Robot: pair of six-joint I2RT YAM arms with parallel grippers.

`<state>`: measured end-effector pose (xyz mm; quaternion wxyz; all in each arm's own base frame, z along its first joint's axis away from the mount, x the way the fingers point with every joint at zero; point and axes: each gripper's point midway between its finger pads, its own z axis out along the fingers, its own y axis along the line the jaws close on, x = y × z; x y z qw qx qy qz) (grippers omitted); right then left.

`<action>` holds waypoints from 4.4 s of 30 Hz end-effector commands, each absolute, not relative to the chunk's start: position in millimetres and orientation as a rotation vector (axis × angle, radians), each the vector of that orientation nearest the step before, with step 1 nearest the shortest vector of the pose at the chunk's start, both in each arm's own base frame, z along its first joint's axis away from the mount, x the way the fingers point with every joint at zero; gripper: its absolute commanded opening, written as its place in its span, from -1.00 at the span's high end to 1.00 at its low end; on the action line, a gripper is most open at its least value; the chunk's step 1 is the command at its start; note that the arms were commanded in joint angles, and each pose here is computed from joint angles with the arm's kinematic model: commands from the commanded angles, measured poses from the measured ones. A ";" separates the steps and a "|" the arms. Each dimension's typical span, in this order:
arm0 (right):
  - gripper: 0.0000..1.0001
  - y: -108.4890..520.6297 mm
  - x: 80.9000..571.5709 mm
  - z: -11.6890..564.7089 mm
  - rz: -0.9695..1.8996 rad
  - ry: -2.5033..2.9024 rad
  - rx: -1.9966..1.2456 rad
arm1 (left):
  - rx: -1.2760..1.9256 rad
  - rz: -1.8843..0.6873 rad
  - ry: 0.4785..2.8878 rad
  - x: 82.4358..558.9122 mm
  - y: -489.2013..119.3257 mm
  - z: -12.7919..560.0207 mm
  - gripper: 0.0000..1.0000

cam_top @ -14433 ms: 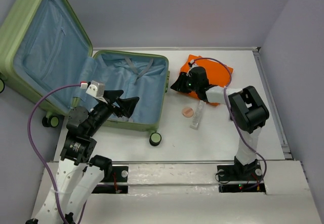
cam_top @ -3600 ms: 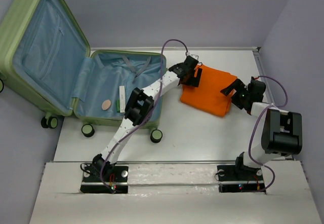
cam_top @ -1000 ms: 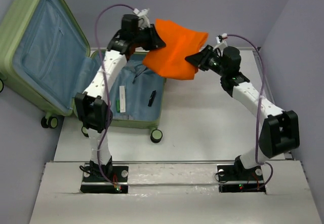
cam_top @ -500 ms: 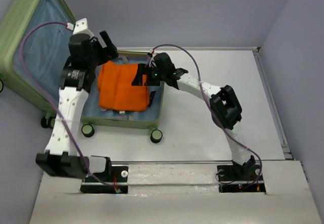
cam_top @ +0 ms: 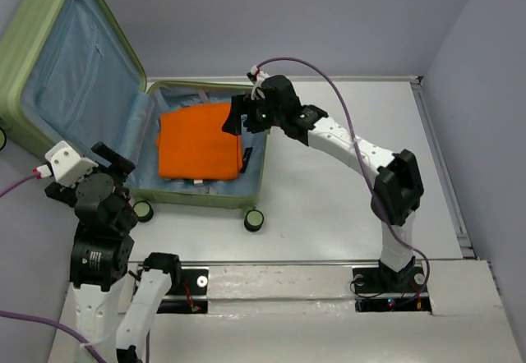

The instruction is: Pack the luggage

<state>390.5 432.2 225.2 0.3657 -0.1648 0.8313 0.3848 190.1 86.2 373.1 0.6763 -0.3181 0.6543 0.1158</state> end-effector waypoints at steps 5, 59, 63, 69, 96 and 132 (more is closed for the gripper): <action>-0.89 406.5 347.3 298.6 1.038 1.875 -0.557 | -1.028 0.714 1.293 141.4 146.1 344.5 -0.92; 0.86 288.2 410.3 106.2 0.644 2.324 -0.209 | 0.723 -0.567 1.698 146.2 -346.1 345.1 -0.87; 0.86 256.4 410.2 117.2 0.597 2.299 -0.165 | 0.467 -0.623 1.528 174.9 -309.4 430.4 -0.96; 0.86 213.1 404.4 128.6 0.510 2.265 -0.102 | -0.112 -0.450 1.522 275.5 -176.6 469.9 -0.91; 0.86 291.4 185.9 254.0 1.084 1.955 -0.738 | -0.332 -0.494 1.623 623.8 -10.2 409.1 -0.91; 0.86 289.2 412.0 208.1 0.786 1.975 -0.187 | -0.444 -0.728 1.947 489.1 -75.6 166.6 -0.66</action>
